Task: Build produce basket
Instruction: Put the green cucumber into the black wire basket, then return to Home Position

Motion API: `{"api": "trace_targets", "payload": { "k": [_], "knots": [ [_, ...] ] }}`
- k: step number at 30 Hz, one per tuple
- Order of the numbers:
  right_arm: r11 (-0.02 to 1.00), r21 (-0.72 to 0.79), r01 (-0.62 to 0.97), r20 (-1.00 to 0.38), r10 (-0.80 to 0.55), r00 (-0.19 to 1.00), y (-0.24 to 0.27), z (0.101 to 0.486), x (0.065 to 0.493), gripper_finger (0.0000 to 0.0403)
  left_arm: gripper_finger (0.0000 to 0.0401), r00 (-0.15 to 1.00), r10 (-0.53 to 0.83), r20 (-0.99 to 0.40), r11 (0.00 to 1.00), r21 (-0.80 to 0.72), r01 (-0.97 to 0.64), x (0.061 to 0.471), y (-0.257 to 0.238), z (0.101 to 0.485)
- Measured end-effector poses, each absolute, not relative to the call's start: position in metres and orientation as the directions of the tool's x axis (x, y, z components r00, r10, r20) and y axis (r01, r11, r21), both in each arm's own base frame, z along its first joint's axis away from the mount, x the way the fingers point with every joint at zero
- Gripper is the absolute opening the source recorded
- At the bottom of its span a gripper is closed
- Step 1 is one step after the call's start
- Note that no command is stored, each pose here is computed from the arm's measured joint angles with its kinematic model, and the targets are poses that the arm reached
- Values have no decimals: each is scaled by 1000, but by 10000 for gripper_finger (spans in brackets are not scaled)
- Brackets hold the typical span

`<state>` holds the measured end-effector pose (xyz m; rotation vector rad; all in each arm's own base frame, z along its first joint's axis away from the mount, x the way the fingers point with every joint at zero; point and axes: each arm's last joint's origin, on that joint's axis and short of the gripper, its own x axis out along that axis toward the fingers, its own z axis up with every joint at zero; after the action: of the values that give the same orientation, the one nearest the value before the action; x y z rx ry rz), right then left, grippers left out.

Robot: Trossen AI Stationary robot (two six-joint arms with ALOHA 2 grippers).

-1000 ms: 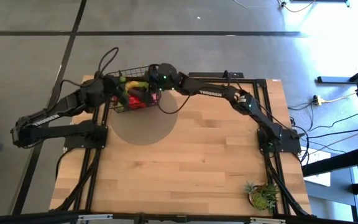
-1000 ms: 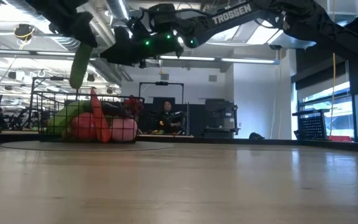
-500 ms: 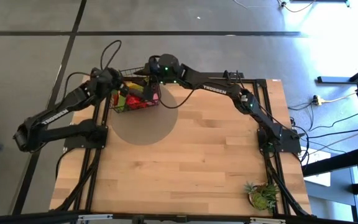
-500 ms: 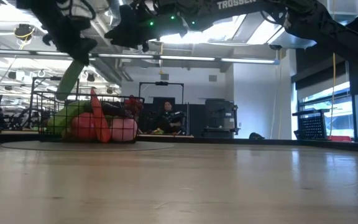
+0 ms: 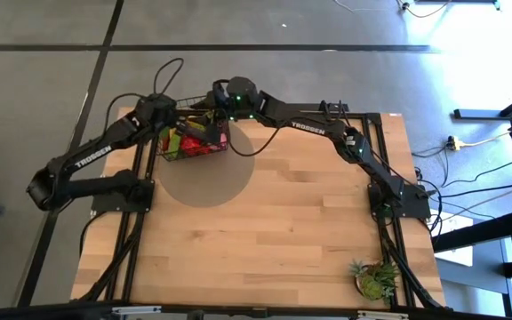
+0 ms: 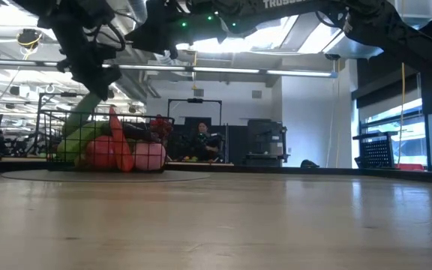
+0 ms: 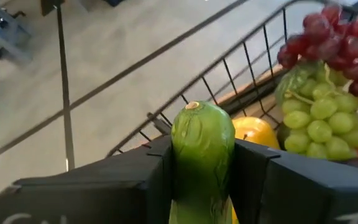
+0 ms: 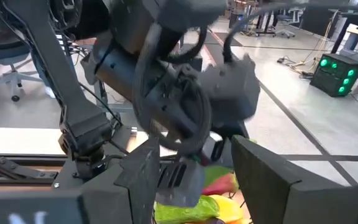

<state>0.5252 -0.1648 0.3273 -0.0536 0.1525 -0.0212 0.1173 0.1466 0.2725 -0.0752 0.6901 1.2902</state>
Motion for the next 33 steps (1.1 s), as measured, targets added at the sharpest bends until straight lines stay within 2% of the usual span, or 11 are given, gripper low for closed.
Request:
{"api": "trace_targets", "payload": {
  "k": [5,9,11,26,33],
  "knots": [
    [998,-54,17,-151,-25,988,-165,327,525,191,132,88,836,-542,314,341,-886,123,153,264],
    [998,-52,17,-151,-25,988,-165,327,525,191,148,64,828,-558,309,357,-882,127,157,258],
    [999,-40,19,-151,-25,988,-165,327,525,191,149,44,829,-558,289,359,-888,127,158,257],
    [997,22,68,-165,-64,984,-175,354,504,191,152,65,840,-538,310,378,-872,124,154,263],
    [998,20,67,-163,-62,985,-175,355,503,191,138,90,833,-547,323,347,-880,124,153,263]
  ]
}}
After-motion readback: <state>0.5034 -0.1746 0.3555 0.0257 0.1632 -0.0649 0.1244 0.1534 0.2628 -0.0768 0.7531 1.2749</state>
